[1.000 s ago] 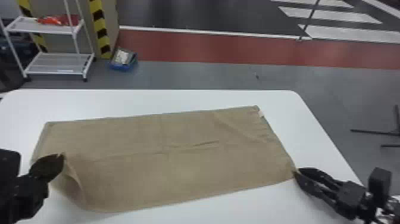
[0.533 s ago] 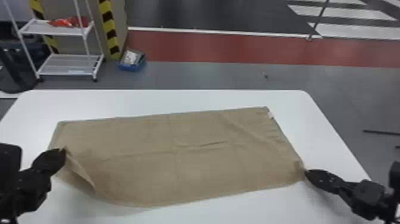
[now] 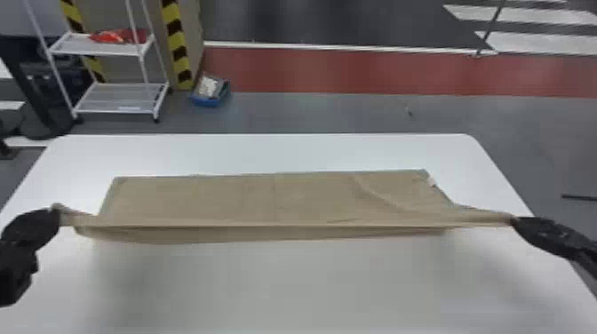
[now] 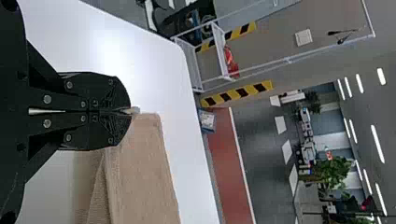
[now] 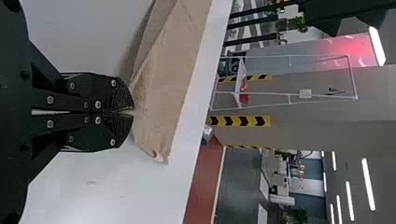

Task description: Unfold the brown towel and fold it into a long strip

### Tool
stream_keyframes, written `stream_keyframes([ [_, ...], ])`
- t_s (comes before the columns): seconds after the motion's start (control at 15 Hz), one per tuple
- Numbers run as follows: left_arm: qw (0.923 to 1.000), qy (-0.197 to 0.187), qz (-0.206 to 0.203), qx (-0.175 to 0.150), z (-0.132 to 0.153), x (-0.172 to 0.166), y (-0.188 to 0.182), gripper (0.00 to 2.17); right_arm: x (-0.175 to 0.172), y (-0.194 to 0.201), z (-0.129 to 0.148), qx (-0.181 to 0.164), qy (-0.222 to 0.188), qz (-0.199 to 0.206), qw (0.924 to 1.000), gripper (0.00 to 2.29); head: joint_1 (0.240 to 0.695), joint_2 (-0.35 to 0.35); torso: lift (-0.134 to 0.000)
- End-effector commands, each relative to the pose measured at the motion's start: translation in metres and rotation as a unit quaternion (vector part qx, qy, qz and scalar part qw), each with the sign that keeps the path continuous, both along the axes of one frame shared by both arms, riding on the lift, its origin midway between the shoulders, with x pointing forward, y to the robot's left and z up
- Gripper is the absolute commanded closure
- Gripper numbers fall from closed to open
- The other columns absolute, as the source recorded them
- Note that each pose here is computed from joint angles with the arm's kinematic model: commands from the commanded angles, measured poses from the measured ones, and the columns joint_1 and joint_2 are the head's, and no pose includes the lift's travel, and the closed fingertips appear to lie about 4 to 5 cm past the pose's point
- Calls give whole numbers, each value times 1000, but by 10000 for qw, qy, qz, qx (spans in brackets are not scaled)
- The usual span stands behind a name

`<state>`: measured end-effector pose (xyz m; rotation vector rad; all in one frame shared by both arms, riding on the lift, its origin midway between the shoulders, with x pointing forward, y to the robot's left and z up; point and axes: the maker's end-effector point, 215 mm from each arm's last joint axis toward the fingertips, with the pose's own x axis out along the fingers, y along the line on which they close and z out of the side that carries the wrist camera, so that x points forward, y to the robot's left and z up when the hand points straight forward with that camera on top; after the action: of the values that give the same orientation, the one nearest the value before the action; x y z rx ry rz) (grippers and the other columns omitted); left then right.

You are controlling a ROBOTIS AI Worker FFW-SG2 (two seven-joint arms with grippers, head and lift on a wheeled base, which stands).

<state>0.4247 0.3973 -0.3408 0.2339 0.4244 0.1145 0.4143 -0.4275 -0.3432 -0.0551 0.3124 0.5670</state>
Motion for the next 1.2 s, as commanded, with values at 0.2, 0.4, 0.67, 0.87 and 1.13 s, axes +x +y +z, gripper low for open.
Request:
stream_keyframes([
  [0.2, 9992, 136, 312, -188, 8, 15, 20, 1615, 51, 6, 22, 119, 48, -73, 9999, 1420, 695, -25, -117],
  [0.4, 9987, 306, 312, -247, -3, 48, 13, 1615, 87, 9, 4, 46, 301, -150, 9994, 1420, 695, -12, -117],
  [0.67, 9975, 667, 142, -164, -37, 101, -6, 1615, 124, 20, -27, -160, 547, -122, 9983, 1420, 695, -12, -117],
  [0.87, 9975, 690, 17, -148, -41, 135, -21, 1615, 147, 19, -36, -243, 538, -160, 9981, 1420, 695, -20, -117],
  [1.13, 9984, 570, -22, -55, -34, 174, -23, 1615, 176, 11, -29, -332, 378, -286, 9983, 1420, 695, -31, -117],
])
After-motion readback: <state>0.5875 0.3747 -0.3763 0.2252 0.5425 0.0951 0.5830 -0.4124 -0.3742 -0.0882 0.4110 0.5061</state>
